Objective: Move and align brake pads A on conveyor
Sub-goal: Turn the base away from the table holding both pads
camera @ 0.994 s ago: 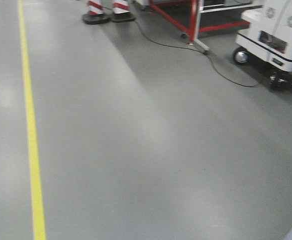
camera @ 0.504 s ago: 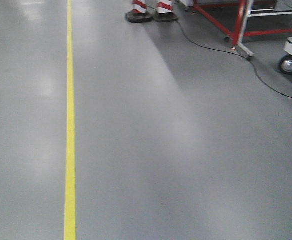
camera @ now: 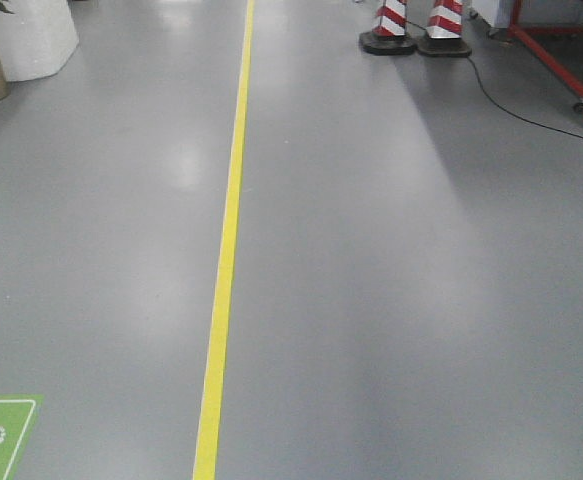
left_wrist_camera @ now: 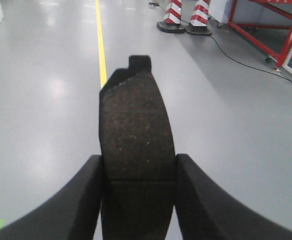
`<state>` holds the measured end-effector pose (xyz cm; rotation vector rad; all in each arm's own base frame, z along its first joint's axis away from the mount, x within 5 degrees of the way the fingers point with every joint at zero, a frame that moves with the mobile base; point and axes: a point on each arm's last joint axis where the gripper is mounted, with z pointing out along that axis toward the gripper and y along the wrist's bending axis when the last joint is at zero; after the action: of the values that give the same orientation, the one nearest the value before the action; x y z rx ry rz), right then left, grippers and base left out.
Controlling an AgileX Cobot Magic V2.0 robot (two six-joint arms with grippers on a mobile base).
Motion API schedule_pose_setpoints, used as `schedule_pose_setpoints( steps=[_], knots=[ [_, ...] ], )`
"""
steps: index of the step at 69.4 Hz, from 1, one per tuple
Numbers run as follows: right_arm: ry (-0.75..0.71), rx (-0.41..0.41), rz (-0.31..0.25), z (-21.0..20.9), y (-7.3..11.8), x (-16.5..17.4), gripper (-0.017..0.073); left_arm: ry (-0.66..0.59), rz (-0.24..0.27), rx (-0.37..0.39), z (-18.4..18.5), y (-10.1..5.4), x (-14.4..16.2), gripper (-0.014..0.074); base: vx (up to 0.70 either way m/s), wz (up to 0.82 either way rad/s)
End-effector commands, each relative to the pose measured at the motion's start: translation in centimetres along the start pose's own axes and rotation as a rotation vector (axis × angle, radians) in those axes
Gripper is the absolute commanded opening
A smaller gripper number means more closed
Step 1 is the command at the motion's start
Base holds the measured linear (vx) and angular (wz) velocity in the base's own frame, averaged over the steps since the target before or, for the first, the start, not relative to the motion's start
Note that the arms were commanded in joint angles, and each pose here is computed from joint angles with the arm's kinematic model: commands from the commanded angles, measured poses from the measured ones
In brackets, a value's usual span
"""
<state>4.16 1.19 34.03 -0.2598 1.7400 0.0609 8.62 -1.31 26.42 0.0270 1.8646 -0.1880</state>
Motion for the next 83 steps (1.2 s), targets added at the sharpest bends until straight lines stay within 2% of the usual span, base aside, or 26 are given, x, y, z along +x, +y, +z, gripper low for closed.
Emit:
schedule_pose_setpoints(
  steps=[1,36,83],
  knots=[
    [-0.108,0.028,-0.008,-0.26,-0.29,-1.63,-0.0004,-0.127,-0.006,0.004,-0.33,-0.12,-1.88,-0.0006,0.34,0.19],
    [-0.108,0.028,-0.008,-0.26,-0.29,-1.63,-0.0004,-0.127,-0.006,0.004,-0.33,-0.12,-1.88,-0.0006,0.45,0.08],
    [-0.108,0.028,-0.008,-0.26,-0.29,-1.63,-0.0004,-0.128,-0.006,0.004,-0.33,-0.12,-1.89,-0.0006,0.61,0.02]
  ],
)
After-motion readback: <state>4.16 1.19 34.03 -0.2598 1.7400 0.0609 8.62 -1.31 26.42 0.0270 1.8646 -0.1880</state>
